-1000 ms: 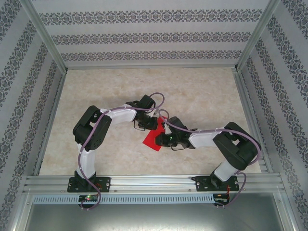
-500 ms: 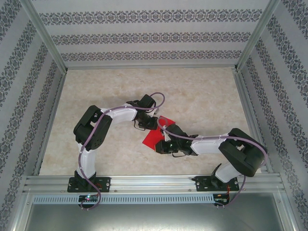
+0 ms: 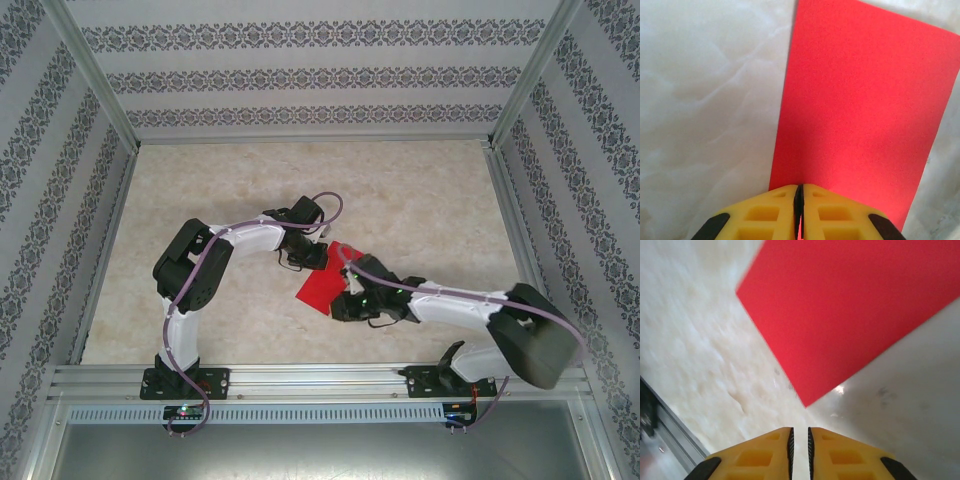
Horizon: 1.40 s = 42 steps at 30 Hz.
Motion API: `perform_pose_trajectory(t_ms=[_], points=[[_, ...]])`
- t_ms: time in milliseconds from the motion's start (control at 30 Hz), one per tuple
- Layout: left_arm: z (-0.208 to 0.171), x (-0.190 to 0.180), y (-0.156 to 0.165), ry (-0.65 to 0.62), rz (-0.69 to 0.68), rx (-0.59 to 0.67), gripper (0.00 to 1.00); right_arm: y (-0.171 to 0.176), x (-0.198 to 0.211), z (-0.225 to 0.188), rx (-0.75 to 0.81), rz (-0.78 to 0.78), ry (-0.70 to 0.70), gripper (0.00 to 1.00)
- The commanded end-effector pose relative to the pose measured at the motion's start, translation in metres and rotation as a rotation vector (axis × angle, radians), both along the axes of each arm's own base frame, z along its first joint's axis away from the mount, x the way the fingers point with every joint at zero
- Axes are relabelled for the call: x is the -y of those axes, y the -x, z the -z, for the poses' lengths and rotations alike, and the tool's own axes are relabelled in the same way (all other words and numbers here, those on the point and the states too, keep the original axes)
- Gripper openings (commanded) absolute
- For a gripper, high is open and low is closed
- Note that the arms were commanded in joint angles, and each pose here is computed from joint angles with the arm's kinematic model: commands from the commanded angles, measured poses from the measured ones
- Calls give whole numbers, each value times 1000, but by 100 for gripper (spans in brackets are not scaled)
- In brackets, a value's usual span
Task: Fold a paper plane with a square sheet of paper (pick it up from the middle)
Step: Fold the square sheet of paper in half at the center of the table, then pick up the square sheet of paper from the center of the table.
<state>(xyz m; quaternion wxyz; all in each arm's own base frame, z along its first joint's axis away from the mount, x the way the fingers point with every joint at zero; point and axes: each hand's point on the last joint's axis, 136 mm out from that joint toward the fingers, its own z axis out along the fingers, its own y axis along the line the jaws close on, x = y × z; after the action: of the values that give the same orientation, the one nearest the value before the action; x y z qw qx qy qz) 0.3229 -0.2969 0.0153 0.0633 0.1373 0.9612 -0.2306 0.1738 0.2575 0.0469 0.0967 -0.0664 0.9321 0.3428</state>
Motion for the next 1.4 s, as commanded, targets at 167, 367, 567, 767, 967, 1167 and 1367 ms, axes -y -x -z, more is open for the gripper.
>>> perform_pose_trajectory(t_ms=[167,367,567,767,967,1167,1367], points=[[41,-40,34,-195,-9,-134,14,-59,50,-22,-3,366,-66,29],[36,-40,34,-186,-15,-126,14,-77,67,-15,-31,480,-31,38],[36,-40,36,-184,-15,-127,14,-93,65,-8,-29,501,-29,41],[35,-40,36,-182,-14,-123,14,-110,57,-4,-17,483,-46,43],[34,-41,36,-182,-11,-120,14,-124,52,3,-30,478,-36,42],[33,-40,36,-179,-12,-118,14,-133,45,12,-52,452,-26,42],[34,-41,37,-180,-9,-122,14,-138,43,14,-55,449,-22,42]])
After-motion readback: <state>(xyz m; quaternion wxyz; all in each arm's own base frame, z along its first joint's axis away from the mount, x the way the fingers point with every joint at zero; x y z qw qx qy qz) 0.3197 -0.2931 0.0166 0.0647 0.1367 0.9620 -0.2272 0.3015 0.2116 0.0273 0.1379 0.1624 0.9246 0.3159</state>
